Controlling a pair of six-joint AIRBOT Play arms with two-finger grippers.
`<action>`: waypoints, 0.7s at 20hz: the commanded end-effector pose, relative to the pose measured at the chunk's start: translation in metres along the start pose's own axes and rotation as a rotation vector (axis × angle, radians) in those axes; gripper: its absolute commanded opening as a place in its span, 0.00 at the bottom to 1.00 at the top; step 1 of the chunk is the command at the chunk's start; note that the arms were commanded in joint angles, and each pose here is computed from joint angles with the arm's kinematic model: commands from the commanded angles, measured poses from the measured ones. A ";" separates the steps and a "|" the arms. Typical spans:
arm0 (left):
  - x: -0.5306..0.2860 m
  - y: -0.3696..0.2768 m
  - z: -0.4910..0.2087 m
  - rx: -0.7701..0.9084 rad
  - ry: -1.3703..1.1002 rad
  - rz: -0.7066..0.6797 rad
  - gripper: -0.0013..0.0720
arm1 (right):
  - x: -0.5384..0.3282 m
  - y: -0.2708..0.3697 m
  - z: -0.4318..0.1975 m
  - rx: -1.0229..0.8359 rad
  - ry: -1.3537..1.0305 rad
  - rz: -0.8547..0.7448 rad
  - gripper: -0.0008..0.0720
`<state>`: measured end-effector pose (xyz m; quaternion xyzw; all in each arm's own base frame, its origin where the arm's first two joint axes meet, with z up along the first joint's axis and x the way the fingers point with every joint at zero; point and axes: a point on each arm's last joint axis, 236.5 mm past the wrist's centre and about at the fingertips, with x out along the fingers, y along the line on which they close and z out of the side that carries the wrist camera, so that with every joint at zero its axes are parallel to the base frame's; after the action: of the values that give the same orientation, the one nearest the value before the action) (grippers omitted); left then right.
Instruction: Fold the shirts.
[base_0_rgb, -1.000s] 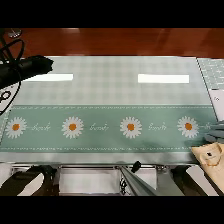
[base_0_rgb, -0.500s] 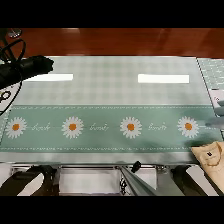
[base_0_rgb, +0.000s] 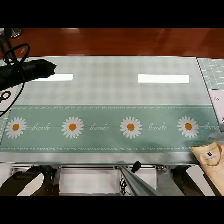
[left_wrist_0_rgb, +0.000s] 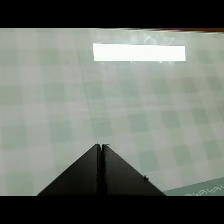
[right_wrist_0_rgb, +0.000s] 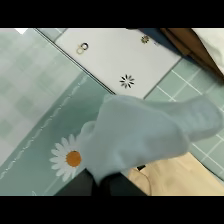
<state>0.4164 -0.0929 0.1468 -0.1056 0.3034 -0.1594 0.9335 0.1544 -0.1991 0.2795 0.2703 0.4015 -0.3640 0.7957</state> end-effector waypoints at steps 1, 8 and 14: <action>0.001 0.005 0.011 0.025 -0.046 0.018 0.05 | 0.016 -0.039 -0.032 0.054 0.091 -0.155 0.05; 0.015 0.025 0.026 0.021 -0.116 0.076 0.05 | 0.021 -0.129 -0.090 0.139 0.266 -0.550 0.05; 0.031 0.058 0.014 -0.014 -0.077 0.128 0.05 | 0.021 -0.181 -0.141 0.095 0.487 -0.808 0.05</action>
<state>0.4562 -0.0613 0.1358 -0.0978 0.2664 -0.1074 0.9529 -0.0073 -0.2141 0.1729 0.2363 0.5858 -0.5641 0.5317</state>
